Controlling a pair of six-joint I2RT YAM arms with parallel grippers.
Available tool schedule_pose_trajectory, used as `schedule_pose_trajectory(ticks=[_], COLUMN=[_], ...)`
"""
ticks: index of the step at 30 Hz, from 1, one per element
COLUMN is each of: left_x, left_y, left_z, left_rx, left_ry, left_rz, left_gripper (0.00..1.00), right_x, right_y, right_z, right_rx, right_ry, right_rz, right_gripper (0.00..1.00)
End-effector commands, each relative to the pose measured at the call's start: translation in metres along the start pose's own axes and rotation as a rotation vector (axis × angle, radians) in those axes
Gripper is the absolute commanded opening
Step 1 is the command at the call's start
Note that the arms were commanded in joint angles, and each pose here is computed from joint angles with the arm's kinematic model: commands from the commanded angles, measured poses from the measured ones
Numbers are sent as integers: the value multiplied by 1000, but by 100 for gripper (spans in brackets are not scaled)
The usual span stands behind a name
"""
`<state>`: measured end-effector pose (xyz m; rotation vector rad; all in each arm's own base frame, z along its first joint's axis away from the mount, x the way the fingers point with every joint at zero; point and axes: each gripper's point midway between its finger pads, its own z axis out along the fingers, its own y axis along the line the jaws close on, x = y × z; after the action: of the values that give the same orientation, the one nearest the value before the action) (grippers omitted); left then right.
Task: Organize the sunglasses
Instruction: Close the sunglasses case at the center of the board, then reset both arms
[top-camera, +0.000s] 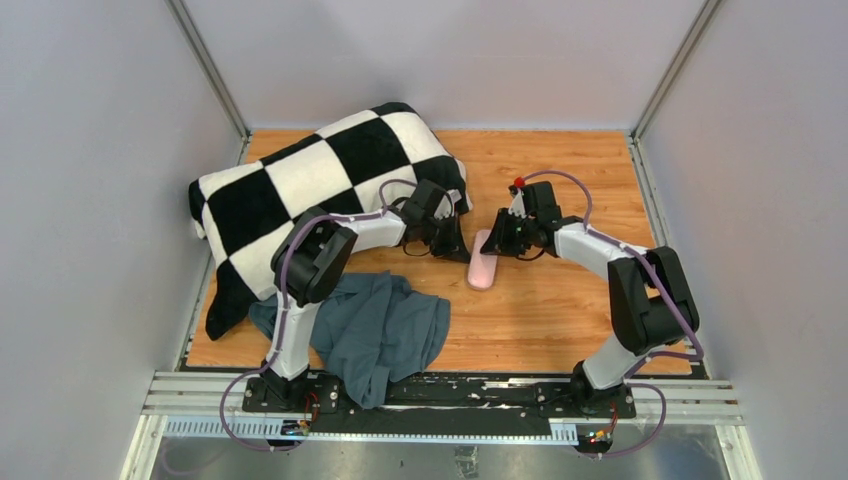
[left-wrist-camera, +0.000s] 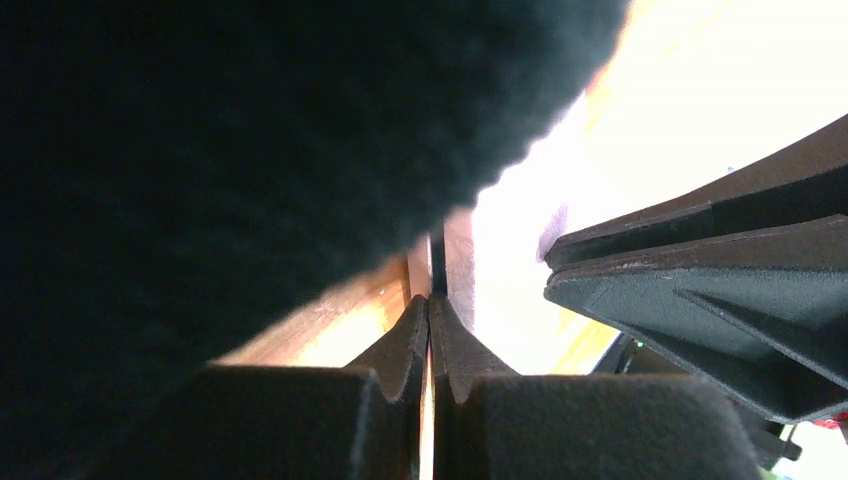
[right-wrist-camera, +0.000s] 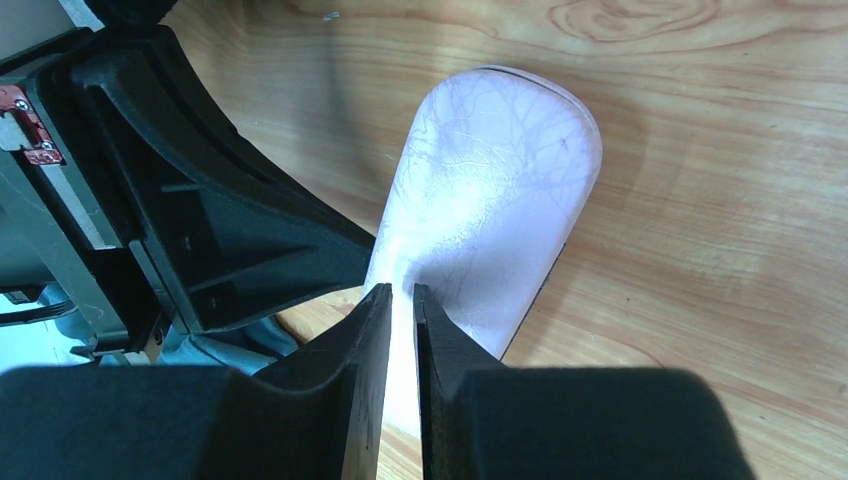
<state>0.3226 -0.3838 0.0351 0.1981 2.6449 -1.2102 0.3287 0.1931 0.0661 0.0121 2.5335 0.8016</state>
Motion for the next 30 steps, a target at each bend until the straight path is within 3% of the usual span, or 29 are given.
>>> schedule_pose_trajectory(ticks=[1, 17, 21, 30], left_x=[-3, 1, 6, 10], left_y=[2, -30, -35, -51], left_z=[-21, -68, -78, -122], left_rx=[-73, -76, -74, -99], left_ry=[-9, -44, -49, -119], left_rz=[39, 223, 244, 317], left_gripper=[7, 46, 48, 48], right_x=[32, 28, 22, -10], right_y=[-28, -36, -27, -6], right_z=[13, 9, 2, -68], right_rx=[106, 168, 154, 215], right_ry=[106, 108, 91, -70], right_rz=[21, -14, -30, -122], right_gripper=[20, 22, 24, 53])
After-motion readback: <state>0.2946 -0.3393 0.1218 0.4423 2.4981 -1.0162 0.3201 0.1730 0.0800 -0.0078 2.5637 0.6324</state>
